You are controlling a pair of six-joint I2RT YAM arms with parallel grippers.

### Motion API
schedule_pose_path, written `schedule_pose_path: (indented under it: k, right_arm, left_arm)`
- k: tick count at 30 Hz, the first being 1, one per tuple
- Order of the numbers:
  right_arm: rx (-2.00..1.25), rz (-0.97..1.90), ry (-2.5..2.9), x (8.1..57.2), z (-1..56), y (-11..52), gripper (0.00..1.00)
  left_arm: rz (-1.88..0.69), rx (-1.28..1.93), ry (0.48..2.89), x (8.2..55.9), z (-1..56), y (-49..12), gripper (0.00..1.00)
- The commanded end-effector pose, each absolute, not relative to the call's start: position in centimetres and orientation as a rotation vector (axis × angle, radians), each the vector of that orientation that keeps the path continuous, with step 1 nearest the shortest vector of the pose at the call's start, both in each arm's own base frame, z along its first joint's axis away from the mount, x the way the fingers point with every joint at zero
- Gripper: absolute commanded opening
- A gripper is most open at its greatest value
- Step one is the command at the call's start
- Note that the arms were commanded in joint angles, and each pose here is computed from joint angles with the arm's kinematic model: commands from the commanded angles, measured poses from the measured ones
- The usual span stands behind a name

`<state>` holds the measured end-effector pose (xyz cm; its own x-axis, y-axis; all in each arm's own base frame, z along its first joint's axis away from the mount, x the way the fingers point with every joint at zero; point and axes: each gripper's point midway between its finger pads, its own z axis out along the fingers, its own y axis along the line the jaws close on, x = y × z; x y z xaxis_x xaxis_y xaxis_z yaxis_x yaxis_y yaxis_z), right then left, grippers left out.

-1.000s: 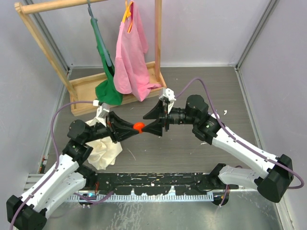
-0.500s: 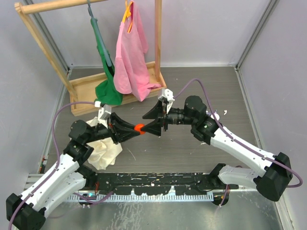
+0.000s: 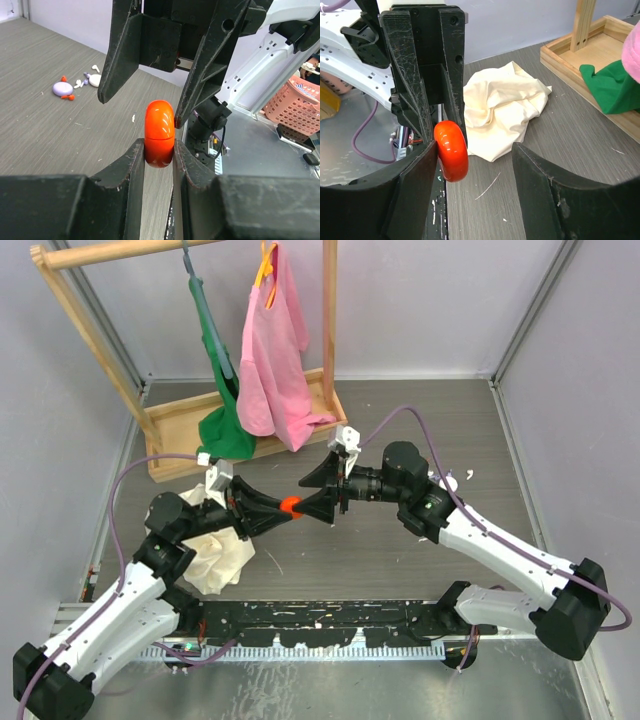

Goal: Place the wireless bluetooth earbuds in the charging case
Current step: Open the charging case.

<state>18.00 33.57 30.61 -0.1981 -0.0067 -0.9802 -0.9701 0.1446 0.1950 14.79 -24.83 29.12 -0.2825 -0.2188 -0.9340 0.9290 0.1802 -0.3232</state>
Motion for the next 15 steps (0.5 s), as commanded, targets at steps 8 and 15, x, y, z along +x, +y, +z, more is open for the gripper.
schedule_pose_path:
  k: [8, 15]
  right_arm:
    - [-0.911, 1.117, 1.353, 19.6, 34.7, 32.4, 0.66]
    - [-0.901, 1.108, 1.386, 20.0, 34.4, 32.4, 0.66]
  left_arm:
    - [-1.346, 0.822, 1.237, 13.1, 31.1, -24.8, 0.00]
    - [-1.338, 0.830, 1.230, 13.1, 30.8, -24.8, 0.00]
